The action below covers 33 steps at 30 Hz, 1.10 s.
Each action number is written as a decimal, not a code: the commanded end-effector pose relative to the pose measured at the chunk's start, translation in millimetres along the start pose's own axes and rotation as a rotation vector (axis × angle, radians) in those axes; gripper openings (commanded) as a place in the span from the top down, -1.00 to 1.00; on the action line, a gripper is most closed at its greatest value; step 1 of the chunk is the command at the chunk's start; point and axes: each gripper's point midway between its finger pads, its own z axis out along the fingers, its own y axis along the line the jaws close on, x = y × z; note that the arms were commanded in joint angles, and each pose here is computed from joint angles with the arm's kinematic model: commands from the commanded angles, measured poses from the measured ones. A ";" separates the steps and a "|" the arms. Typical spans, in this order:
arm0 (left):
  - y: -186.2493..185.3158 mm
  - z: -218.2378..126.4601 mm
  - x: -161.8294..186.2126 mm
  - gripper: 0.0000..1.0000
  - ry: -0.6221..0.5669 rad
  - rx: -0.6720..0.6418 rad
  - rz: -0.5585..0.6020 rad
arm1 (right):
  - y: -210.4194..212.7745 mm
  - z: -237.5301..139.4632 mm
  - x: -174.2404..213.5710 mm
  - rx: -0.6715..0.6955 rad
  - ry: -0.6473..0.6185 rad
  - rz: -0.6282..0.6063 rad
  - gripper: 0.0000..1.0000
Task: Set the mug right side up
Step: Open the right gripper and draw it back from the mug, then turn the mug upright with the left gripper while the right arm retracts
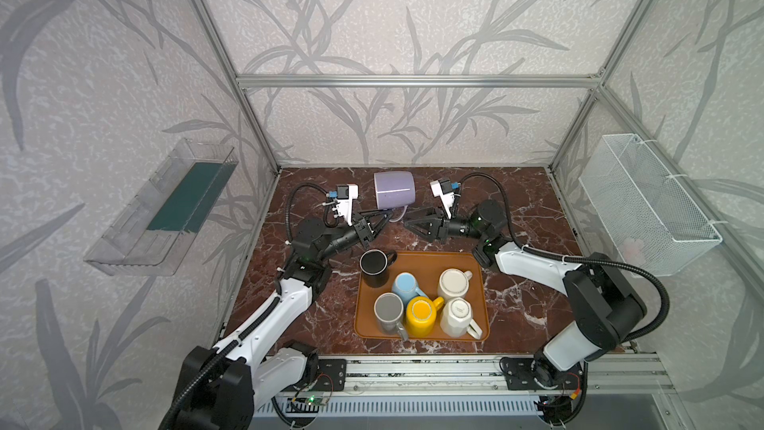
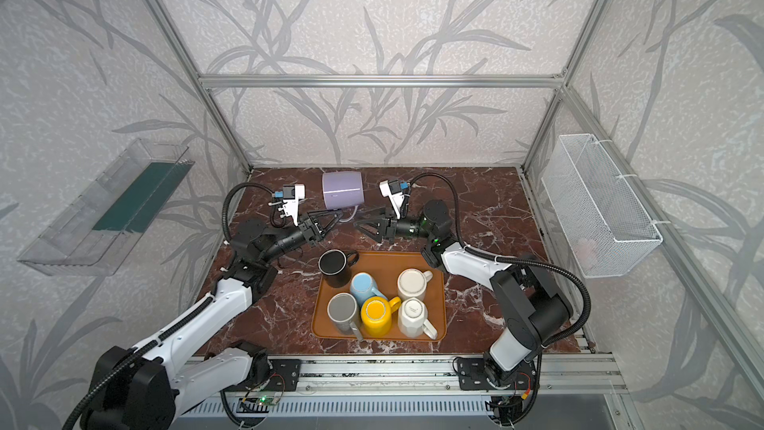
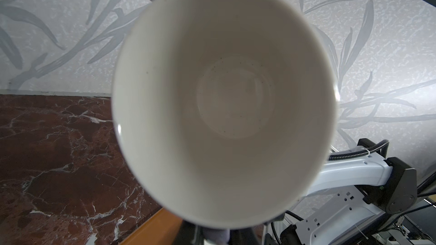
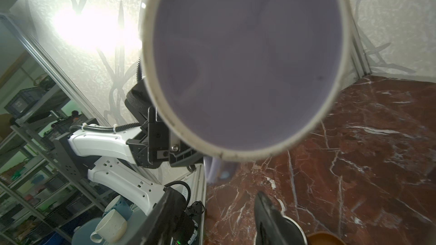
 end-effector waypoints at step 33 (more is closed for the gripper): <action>138.6 -33.6 -7.7 1.00 0.269 -0.838 0.069 | -56.6 -118.4 56.4 0.801 0.215 0.130 -0.16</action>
